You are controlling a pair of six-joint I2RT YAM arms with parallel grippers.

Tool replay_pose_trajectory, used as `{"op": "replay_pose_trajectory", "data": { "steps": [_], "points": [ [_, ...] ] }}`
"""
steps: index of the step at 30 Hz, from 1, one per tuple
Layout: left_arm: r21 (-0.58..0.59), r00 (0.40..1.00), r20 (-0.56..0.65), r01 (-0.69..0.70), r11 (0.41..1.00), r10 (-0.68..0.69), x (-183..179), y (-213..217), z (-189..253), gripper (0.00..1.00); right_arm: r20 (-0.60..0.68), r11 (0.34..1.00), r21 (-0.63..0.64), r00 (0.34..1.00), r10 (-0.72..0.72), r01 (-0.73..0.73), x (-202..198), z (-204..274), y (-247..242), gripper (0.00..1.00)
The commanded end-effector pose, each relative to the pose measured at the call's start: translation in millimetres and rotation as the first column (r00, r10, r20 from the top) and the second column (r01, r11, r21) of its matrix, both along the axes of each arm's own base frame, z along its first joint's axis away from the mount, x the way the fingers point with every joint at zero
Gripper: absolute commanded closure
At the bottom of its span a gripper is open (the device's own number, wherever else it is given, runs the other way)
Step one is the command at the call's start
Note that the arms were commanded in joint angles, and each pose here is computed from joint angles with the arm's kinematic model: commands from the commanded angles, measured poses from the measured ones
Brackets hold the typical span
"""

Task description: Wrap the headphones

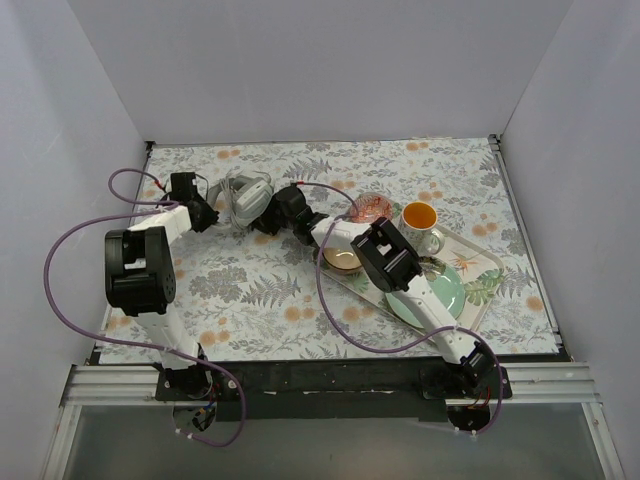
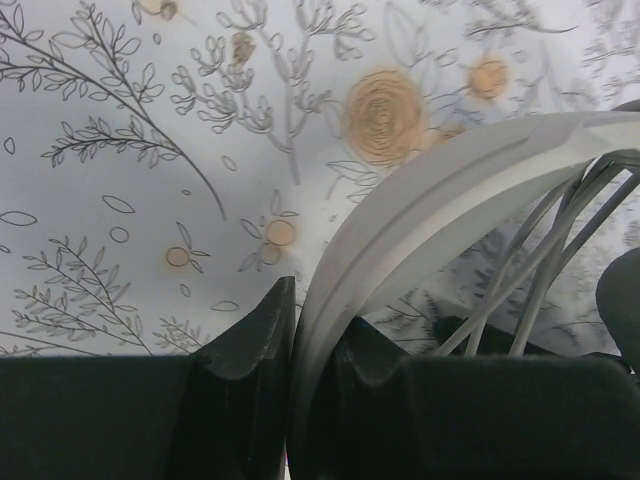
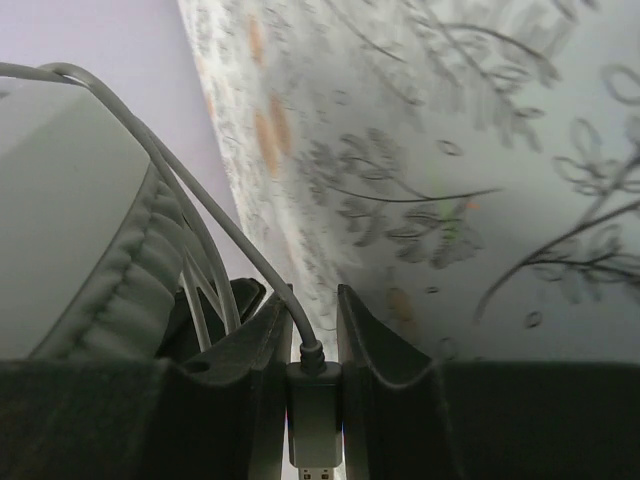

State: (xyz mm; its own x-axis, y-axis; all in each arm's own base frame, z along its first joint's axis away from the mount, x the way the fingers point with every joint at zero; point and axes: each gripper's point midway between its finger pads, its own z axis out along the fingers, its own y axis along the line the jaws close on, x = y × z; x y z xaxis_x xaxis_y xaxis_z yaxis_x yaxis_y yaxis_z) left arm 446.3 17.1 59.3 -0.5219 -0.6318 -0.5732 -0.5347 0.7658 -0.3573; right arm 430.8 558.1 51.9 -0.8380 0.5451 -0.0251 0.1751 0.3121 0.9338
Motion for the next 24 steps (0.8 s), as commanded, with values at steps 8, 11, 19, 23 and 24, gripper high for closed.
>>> {"op": "replay_pose_trajectory", "data": {
  "steps": [8, 11, 19, 23, 24],
  "points": [
    [0.108, 0.988, 0.117, -0.112, 0.988, 0.099, 32.7, 61.8, 7.1, 1.0, -0.1, 0.999, 0.04, 0.995, 0.025, -0.021, -28.6, -5.9, 15.4, 0.79],
    [0.096, 0.986, 0.129, -0.12, 0.988, 0.107, 33.7, 65.1, 9.5, 1.0, -0.076, 0.999, 0.038, 0.997, 0.004, -0.001, -30.8, 12.4, 8.7, 0.76],
    [0.041, 0.981, 0.161, -0.113, 0.993, 0.105, 46.5, 58.8, 19.3, 1.0, -0.094, 0.999, 0.028, 0.995, 0.025, -0.023, -47.5, 18.8, 5.2, 0.69],
    [0.042, 0.982, 0.161, -0.108, 0.993, 0.1, 41.9, 58.1, 19.0, 1.0, -0.061, 1.0, -0.014, 0.998, 0.016, -0.017, -43.0, 19.3, 6.2, 0.61],
    [0.045, 0.982, 0.165, -0.106, 0.993, 0.097, 41.7, 57.7, 20.4, 1.0, -0.06, 1.0, -0.015, 0.998, 0.018, -0.019, -43.5, 19.6, 7.2, 0.6]
  ]
}}
